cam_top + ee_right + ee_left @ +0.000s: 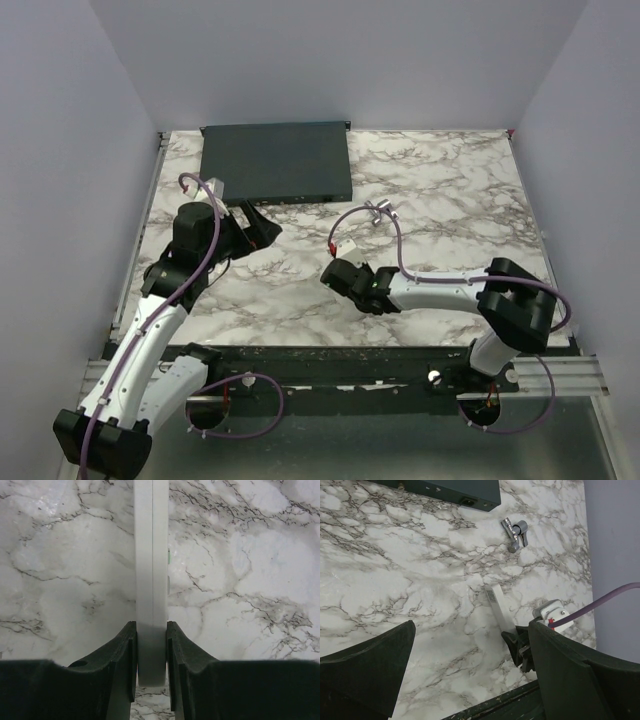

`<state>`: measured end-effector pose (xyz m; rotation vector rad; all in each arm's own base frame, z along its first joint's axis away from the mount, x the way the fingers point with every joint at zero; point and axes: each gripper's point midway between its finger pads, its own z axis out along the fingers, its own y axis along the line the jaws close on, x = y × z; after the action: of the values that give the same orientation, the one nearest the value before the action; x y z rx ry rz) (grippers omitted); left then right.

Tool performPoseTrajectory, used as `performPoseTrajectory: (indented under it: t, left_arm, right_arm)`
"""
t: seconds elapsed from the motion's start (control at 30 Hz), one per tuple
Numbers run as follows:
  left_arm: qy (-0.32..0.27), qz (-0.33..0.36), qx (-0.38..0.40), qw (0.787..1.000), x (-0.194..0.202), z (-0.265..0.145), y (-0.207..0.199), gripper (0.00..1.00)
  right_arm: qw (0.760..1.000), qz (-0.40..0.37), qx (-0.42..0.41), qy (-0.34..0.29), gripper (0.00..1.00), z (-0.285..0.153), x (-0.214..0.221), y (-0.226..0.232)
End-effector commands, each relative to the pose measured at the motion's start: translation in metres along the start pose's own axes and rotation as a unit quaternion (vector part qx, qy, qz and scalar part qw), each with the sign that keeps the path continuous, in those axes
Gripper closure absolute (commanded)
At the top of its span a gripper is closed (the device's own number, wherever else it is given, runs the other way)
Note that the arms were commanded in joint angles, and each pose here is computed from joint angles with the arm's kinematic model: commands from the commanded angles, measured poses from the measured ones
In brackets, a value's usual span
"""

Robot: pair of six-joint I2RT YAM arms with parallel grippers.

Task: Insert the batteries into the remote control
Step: Place the remote control at the center of the board.

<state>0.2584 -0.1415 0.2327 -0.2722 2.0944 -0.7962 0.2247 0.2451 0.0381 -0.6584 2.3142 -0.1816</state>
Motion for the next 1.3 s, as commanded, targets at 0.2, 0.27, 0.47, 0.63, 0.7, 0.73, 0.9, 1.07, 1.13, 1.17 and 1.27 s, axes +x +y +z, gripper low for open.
performPoseTrajectory:
  t: [0.2, 0.27, 0.47, 0.63, 0.7, 0.73, 0.9, 1.07, 1.13, 1.17, 1.27]
  left_arm:
    - [0.005, -0.012, 0.012, 1.000, 0.000, 0.003, 0.001, 0.01]
    - [0.008, -0.018, 0.015, 1.000, 0.002, 0.006, 0.001, 0.01]
    - [0.007, -0.031, 0.028, 0.999, 0.002, 0.008, -0.003, 0.01]
    - [0.004, -0.028, 0.022, 0.999, 0.002, 0.005, -0.001, 0.01]
    - [0.004, -0.028, 0.018, 0.999, 0.002, 0.004, 0.001, 0.01]
    - [0.004, -0.028, 0.017, 0.999, 0.002, 0.004, 0.001, 0.01]
    - [0.002, -0.033, 0.015, 0.999, 0.003, 0.004, 0.004, 0.02]
    - [0.004, -0.033, 0.014, 0.999, 0.003, 0.004, 0.004, 0.01]
    - [0.005, -0.034, 0.013, 0.999, 0.003, 0.004, 0.005, 0.01]
    - [0.005, -0.034, 0.012, 0.999, 0.003, 0.004, 0.006, 0.01]
    - [0.004, -0.036, 0.012, 0.999, 0.004, 0.003, 0.007, 0.01]
  right_arm:
    - [0.996, -0.038, 0.081, 0.008, 0.76, 0.015, 0.011, -0.006]
    - [0.996, -0.046, 0.076, 0.016, 0.66, 0.016, 0.015, -0.002]
    - [0.997, -0.050, 0.051, 0.014, 0.46, 0.014, 0.016, 0.011]
    - [0.999, -0.035, 0.025, 0.002, 0.37, 0.009, 0.009, 0.022]
    - [1.000, -0.026, 0.011, -0.002, 0.36, 0.008, 0.007, 0.027]
    - [1.000, -0.021, 0.007, -0.004, 0.36, 0.007, 0.006, 0.029]
    - [1.000, 0.000, -0.013, -0.013, 0.36, 0.004, 0.001, 0.036]
    - [1.000, 0.006, -0.021, -0.018, 0.43, 0.002, -0.002, 0.039]
    - [1.000, 0.008, -0.023, -0.018, 0.48, 0.003, -0.002, 0.040]
    - [1.000, 0.007, -0.024, -0.017, 0.52, 0.003, -0.002, 0.040]
    - [1.000, 0.006, -0.022, -0.018, 0.67, 0.004, -0.002, 0.041]
